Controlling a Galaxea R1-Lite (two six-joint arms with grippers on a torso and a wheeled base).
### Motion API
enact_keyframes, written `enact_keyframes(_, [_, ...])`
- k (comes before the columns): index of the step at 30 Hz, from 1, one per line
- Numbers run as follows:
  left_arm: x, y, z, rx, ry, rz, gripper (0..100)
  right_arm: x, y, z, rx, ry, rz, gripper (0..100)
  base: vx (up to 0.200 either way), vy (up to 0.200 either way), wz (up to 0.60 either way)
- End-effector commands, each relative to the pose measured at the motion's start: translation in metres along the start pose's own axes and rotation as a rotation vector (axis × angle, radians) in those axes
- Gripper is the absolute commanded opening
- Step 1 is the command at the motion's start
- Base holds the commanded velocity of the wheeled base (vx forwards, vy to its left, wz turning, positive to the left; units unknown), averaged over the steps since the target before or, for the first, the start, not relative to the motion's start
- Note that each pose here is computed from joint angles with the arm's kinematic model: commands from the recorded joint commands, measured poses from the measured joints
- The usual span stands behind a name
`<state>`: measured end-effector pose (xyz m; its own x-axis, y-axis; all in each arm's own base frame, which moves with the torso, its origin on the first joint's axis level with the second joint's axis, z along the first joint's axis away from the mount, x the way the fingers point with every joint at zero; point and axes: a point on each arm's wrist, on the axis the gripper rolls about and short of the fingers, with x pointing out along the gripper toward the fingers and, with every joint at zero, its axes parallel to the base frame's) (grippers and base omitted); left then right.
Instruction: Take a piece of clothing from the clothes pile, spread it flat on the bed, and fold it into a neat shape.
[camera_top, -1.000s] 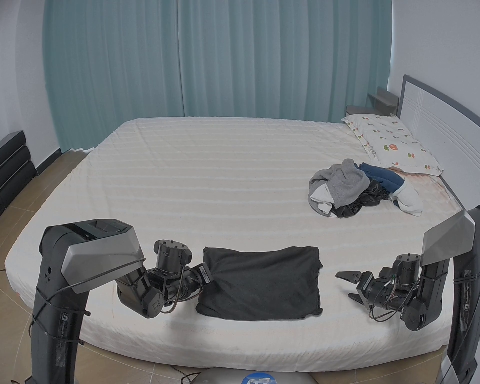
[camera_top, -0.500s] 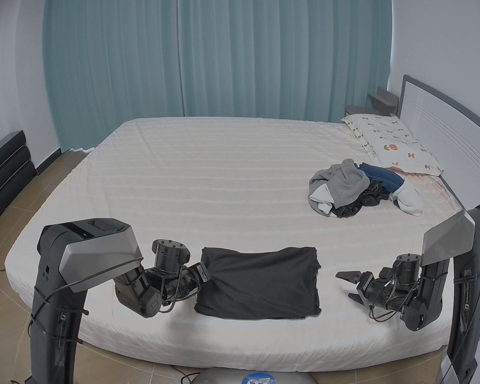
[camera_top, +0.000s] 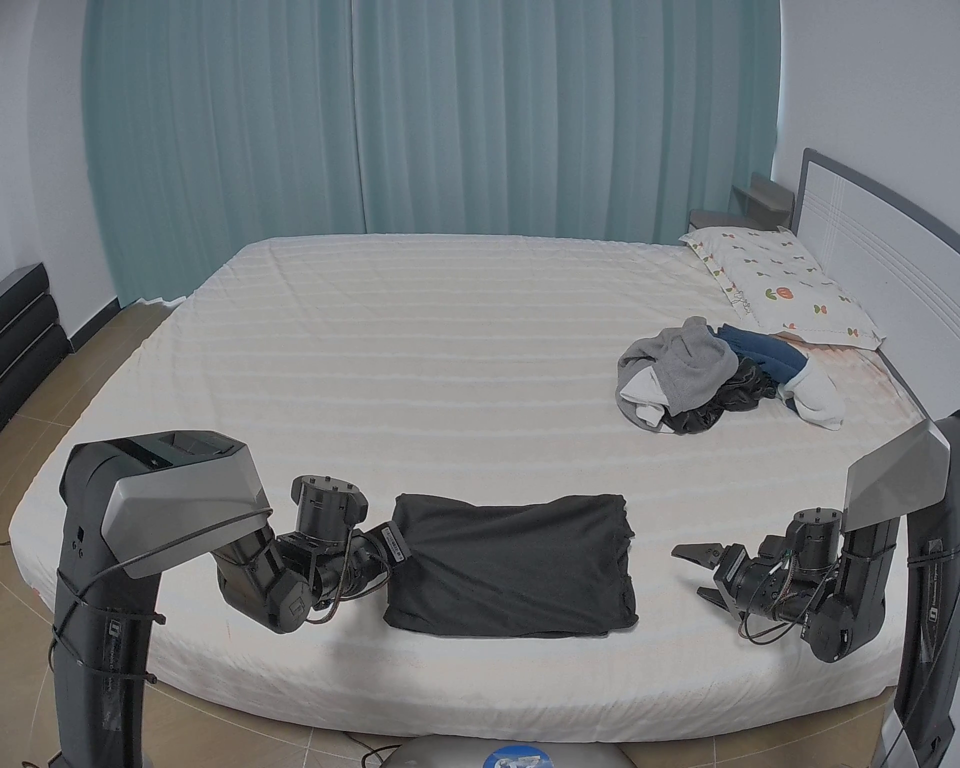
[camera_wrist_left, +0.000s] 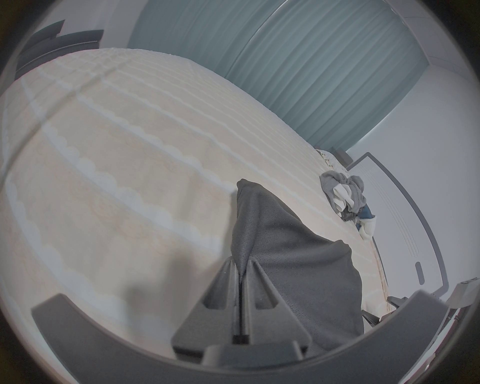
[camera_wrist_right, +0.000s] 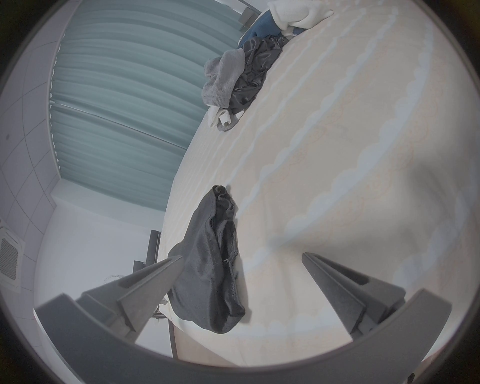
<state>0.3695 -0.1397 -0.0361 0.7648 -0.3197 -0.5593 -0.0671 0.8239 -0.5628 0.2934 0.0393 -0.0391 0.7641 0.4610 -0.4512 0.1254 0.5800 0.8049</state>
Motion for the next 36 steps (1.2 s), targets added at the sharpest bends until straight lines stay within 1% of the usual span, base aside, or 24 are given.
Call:
enact_keyframes(1, [-0.003, 0.000, 0.002, -0.003, -0.005, 0.001, 0, 0.000, 0.000, 0.000, -0.003, -0.004, 0.006, 100, 0.000, 0.200, 0.00])
enact_keyframes(15, [-0.004, 0.005, 0.007, -0.013, -0.014, 0.012, 0, 0.000, 0.000, 0.000, -0.005, -0.003, 0.005, 100, 0.000, 0.200, 0.00])
enact_keyframes(26, [-0.006, 0.006, 0.005, -0.013, -0.007, 0.020, 0, 0.000, 0.000, -0.001, -0.004, 0.000, 0.001, 100, 0.000, 0.200, 0.00])
enact_keyframes(36, [-0.018, 0.002, 0.008, -0.013, 0.006, 0.030, 0, 0.000, -0.001, -0.001, -0.015, 0.002, -0.001, 100, 0.000, 0.200, 0.00])
